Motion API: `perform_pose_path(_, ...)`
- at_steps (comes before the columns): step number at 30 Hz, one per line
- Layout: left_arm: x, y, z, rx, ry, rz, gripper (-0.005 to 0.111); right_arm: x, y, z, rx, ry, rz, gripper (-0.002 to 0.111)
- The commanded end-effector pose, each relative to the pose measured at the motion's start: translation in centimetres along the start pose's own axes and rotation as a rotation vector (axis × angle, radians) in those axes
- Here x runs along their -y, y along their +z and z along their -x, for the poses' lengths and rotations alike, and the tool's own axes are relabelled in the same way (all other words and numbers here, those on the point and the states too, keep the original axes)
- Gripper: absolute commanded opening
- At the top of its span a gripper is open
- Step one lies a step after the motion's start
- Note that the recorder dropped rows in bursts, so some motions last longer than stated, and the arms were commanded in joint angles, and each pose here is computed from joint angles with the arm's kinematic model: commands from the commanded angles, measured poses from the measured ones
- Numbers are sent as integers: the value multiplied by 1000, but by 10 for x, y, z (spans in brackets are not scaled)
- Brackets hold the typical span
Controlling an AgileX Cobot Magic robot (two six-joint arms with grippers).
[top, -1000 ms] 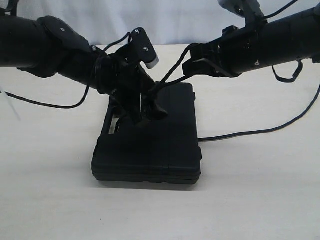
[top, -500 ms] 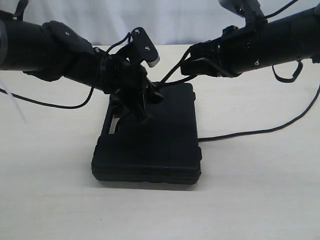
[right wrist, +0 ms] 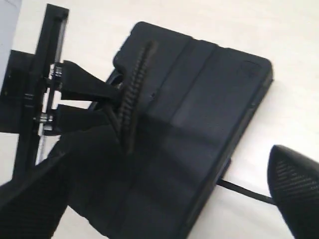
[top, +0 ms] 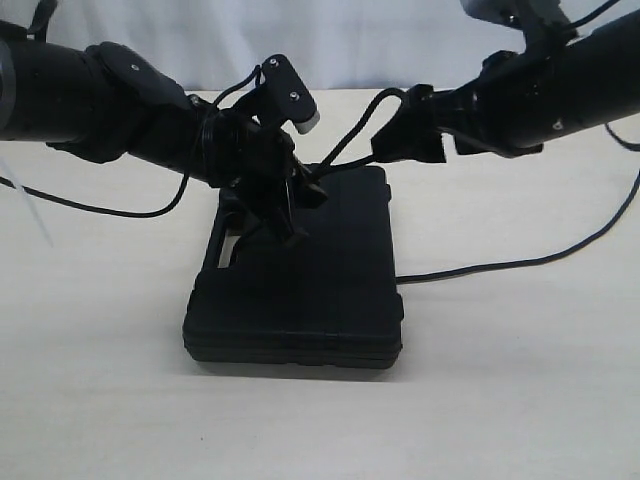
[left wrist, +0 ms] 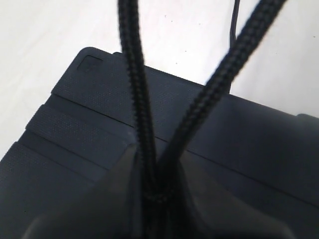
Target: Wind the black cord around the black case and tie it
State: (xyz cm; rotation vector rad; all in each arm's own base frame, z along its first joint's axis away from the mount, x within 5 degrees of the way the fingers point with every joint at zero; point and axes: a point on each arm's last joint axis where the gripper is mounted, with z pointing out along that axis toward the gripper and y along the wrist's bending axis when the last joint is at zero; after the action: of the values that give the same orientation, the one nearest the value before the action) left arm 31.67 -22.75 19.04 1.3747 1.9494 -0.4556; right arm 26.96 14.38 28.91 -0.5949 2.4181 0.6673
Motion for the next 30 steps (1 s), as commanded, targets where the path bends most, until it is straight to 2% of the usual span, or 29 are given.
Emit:
perform_pose_path(1, 2, 1, 1, 6, -27, -2, 0, 4, -29, 0, 37, -44, -170, 99)
perform_pose_path(5, 2, 1, 1, 6, -31, -2, 0, 13, -47, 0, 58, -36, -322, 99)
perform_pose_path(12, 2, 1, 1, 5, -44, -2, 0, 60, -70, -7, 65, 216, -461, 99)
perform_pose_path(18, 1, 1, 1, 5, -45, 2, 0, 95, -91, -13, 111, 340, -551, 99)
perform_pose_path(23, 1, 1, 1, 5, -45, 2, 0, 120, -93, -18, 110, 417, -612, 99)
perform_pose_path(30, 1, 1, 1, 5, -45, -1, 0, 172, -74, -31, 57, 524, -665, 97)
